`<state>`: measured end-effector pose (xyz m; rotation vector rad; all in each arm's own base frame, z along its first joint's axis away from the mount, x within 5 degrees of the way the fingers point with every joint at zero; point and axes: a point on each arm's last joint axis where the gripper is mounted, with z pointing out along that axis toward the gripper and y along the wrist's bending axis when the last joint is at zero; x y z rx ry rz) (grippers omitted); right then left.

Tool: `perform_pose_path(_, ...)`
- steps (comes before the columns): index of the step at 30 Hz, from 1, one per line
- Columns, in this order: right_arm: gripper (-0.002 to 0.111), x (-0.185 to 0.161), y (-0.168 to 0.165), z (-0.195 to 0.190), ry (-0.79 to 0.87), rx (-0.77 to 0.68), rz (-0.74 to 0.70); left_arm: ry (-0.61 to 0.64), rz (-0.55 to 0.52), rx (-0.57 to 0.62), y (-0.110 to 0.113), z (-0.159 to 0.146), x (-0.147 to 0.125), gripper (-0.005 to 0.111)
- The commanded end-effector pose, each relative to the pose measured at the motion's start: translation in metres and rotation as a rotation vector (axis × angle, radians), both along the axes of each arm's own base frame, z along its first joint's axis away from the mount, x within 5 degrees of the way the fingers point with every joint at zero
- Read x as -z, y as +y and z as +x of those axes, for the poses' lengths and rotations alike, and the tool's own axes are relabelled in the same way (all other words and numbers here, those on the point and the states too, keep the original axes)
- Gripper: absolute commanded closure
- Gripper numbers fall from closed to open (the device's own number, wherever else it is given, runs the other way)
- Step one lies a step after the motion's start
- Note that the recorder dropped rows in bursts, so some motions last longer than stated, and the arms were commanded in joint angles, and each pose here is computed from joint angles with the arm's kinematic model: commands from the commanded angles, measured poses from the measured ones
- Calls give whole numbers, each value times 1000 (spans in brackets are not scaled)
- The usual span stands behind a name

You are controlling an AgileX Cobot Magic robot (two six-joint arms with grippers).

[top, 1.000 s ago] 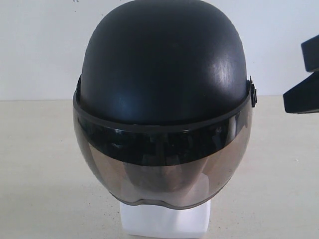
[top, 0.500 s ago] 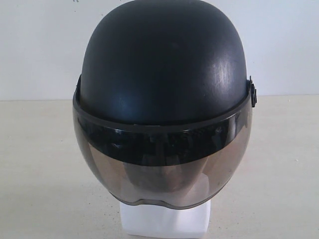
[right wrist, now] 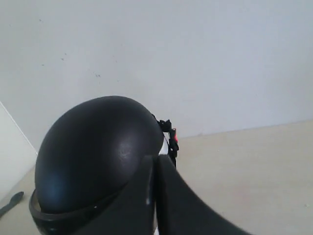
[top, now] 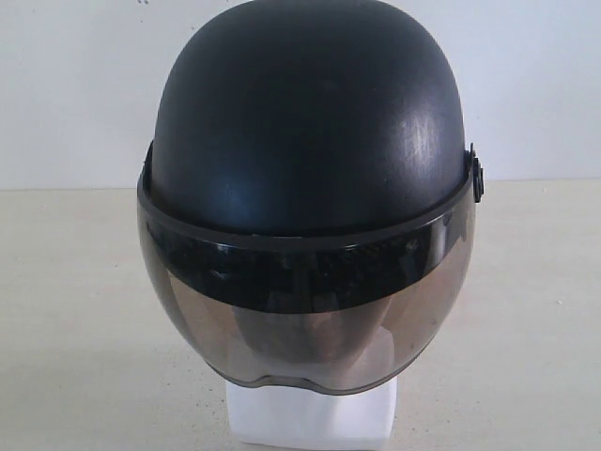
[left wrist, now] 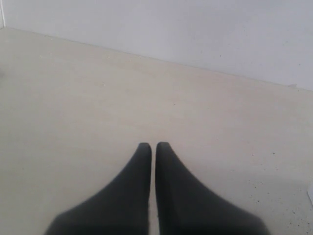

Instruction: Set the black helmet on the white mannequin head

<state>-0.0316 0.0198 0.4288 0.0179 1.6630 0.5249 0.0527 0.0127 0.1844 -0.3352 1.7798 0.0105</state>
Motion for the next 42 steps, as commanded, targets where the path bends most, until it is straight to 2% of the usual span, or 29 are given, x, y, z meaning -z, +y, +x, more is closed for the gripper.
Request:
perform_pose_path(1,108,4,-2,-23,-86,11,-4,-5,9,-1,0,0,0,102)
perform_pose_path(5,108,4,-8,-31,-156,67,-55,-5,9,-1,0,0,0,102)
perform_pose_path(8,108,10,-7,-6,-143,80,-147,-5,9,-1,0,0,0,102)
perform_pose_path(10,108,17,-8,15,-198,111,-129,-5,9,-1,0,0,0,102)
perform_pose_path(15,108,59,-14,63,-381,228,-25,-5,9,-1,0,0,0,102)
perform_pose_path(18,108,91,-17,79,-423,276,-65,-5,9,-1,0,0,0,102)
perform_pose_path(22,108,135,-16,89,-361,281,-205,-4,11,0,0,0,0,102)
perform_pose_path(29,108,210,-16,87,-264,268,-236,-4,11,0,0,0,0,102)
perform_pose_path(30,108,213,-16,87,-233,261,-245,-4,11,0,0,0,0,102)
perform_pose_path(31,108,224,-16,88,-126,249,-307,-4,11,0,0,0,0,102)
perform_pose_path(35,108,236,-20,87,14,300,-342,-4,11,0,0,0,0,102)
perform_pose_path(39,108,246,-20,85,129,282,-363,-4,11,0,0,0,0,102)
perform_pose_path(42,108,246,-20,85,128,282,-365,-4,13,0,0,0,0,102)
